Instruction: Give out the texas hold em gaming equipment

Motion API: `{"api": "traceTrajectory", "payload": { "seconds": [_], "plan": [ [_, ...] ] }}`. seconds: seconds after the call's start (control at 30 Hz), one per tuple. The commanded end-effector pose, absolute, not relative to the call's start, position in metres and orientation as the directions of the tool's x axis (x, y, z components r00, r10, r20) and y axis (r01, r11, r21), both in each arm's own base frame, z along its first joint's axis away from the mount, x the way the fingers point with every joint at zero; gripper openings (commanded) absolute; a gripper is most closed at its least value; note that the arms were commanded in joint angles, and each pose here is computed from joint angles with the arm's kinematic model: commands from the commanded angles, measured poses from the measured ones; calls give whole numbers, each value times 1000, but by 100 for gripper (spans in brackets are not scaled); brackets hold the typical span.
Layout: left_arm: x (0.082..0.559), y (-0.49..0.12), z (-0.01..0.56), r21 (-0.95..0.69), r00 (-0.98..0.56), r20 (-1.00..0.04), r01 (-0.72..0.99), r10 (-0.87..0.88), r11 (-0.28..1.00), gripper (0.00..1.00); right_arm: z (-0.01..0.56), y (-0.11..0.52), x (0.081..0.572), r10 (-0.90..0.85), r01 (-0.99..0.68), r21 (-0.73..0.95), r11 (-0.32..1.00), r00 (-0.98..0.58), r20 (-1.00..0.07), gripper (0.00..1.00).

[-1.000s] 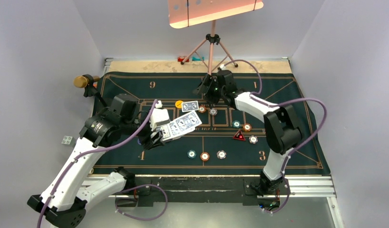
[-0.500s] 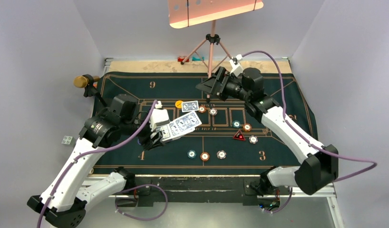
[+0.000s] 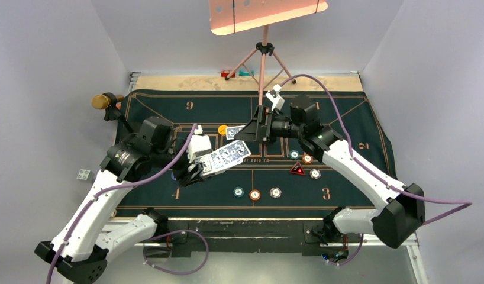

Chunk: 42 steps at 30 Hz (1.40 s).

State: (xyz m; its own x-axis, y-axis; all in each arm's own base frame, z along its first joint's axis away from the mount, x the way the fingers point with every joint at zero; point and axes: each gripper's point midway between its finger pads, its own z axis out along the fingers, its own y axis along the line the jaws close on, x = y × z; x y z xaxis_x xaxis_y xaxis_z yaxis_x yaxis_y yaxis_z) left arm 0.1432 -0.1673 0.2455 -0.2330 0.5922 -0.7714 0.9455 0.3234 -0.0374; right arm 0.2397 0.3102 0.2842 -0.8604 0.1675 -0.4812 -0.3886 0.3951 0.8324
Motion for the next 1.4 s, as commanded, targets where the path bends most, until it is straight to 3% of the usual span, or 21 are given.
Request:
{"api": "traceTrajectory", "payload": {
  "seconds": [0.0,0.23,0.63,0.7,0.97,1.37],
  "plan": [
    [150,-173,263,8,-173,-810,952,560,306,0,298,315,221,125,-458,824,332,-845,-520,97],
    [151,-174,264,10,-172,-811,951,558,309,0,290,325,205,84,-453,834,315,-862,-501,98],
    [150,-173,266,18,-167,-813,950,558,310,0,279,327,202,57,-427,834,349,-879,-473,42],
    [151,-172,267,17,-168,-814,950,556,313,0,280,326,202,68,-423,839,343,-879,-471,37],
    [150,-173,267,14,-167,-815,951,554,308,0,289,323,202,68,-446,821,356,-864,-499,31],
    [149,-173,268,14,-167,-817,951,553,308,0,310,314,207,72,-511,757,407,-808,-585,35]
  ]
}}
